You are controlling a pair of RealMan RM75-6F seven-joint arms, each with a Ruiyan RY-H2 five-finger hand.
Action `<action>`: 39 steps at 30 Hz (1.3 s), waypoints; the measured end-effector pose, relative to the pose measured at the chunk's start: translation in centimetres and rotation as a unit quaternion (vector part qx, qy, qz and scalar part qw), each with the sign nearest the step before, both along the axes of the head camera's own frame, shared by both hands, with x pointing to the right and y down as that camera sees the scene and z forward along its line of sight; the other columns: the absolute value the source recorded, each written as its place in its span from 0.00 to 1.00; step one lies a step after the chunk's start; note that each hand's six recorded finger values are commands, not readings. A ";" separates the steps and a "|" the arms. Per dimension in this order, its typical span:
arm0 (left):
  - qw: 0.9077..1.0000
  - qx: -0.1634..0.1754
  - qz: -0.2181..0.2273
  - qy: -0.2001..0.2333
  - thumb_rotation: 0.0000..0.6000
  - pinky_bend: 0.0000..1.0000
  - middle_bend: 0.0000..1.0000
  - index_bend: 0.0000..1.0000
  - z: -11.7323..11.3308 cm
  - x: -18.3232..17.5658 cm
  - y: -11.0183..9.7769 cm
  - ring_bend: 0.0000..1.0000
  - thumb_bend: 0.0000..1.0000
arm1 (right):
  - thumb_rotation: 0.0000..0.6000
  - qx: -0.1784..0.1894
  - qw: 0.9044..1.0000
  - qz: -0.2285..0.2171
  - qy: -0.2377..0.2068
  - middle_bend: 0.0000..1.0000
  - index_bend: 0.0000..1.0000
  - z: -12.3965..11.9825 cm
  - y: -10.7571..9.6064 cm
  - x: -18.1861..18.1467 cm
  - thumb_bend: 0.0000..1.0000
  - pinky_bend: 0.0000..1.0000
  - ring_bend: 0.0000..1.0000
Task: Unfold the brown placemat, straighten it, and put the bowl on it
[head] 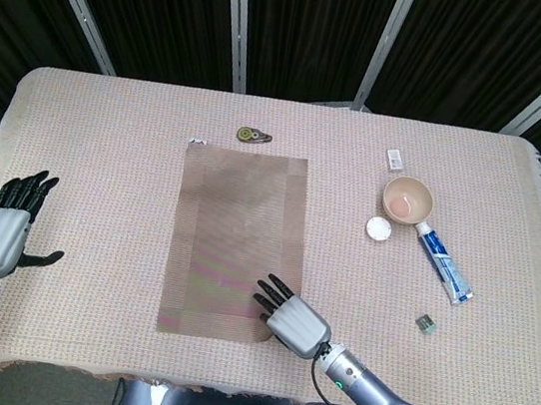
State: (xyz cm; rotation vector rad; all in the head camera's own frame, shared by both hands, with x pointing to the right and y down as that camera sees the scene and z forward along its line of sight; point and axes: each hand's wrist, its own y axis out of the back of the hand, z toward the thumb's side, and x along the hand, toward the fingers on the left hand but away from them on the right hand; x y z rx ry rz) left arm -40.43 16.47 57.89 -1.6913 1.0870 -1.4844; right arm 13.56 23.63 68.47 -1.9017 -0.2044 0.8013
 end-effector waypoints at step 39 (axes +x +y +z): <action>1.000 -0.013 0.001 0.000 1.00 0.00 0.00 0.00 0.5 -0.1 0.4 0.00 0.00 | 1.00 0.368 0.887 -0.210 0.182 0.01 0.01 -5.6 -10.7 16.4 0.00 0.00 0.00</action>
